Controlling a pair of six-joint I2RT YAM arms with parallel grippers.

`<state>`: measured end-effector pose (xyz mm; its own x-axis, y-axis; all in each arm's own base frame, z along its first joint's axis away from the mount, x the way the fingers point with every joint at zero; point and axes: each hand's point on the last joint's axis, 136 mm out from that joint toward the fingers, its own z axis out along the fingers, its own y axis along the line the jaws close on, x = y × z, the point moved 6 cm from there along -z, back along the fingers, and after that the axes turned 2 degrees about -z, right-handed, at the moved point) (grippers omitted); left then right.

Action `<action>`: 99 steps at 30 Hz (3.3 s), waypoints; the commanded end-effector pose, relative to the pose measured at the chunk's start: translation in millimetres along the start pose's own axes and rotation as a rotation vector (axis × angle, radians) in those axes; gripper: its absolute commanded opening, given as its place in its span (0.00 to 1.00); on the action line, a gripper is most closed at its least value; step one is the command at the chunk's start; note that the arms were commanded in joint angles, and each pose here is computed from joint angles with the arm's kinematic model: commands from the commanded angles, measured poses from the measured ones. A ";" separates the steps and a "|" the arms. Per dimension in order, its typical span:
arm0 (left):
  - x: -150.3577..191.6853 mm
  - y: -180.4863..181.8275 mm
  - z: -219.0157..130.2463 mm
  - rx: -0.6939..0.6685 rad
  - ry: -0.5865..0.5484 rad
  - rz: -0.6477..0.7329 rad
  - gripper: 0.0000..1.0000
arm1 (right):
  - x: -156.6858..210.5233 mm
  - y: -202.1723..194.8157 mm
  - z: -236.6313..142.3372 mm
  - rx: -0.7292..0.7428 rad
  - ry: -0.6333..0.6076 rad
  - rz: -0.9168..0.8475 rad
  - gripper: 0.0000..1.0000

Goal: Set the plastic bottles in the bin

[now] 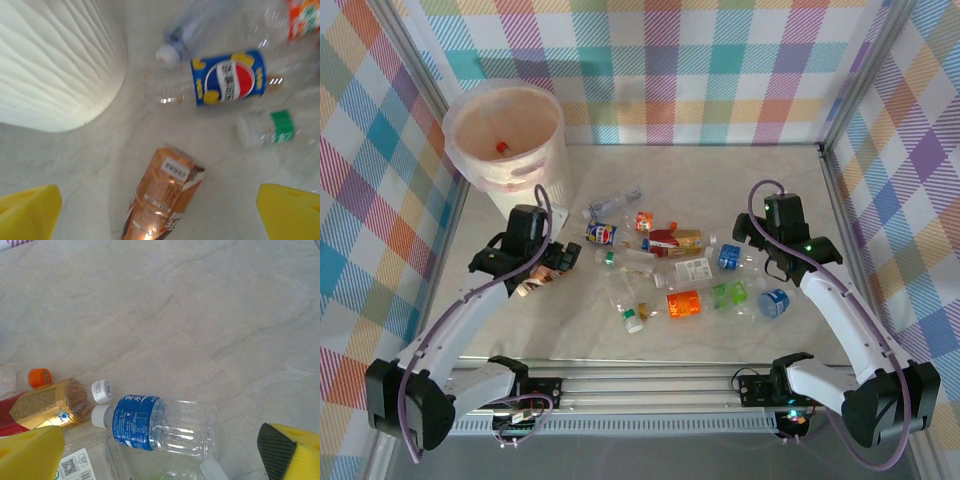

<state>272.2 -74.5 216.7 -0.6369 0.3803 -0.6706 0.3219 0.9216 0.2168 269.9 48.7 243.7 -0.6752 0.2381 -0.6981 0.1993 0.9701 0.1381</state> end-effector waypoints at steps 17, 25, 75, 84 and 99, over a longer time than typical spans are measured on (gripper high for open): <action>45.6 -4.3 79.7 -0.036 0.343 0.184 1.00 | -3.6 1.7 2.0 0.020 0.004 0.011 1.00; 55.6 6.1 88.8 -0.033 0.401 0.164 1.00 | -4.9 2.8 2.9 0.018 0.002 0.012 1.00; -66.4 -11.1 -61.0 0.234 -0.306 -0.013 0.58 | -4.5 2.8 0.5 -0.014 -0.036 0.049 1.00; -117.7 7.4 -96.3 0.210 -0.499 -0.240 0.56 | -1.3 -0.3 -0.7 -0.003 -0.036 0.060 1.00; -233.1 52.9 -119.5 0.035 -0.692 -0.361 0.48 | -1.3 -3.2 -5.3 0.009 -0.043 0.070 1.00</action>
<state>343.4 -107.7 437.6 -0.2195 -0.0599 -0.9738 0.2537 0.9603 -0.1163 267.9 45.9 249.5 -0.6275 0.2933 -0.7213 0.2374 0.9543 0.1815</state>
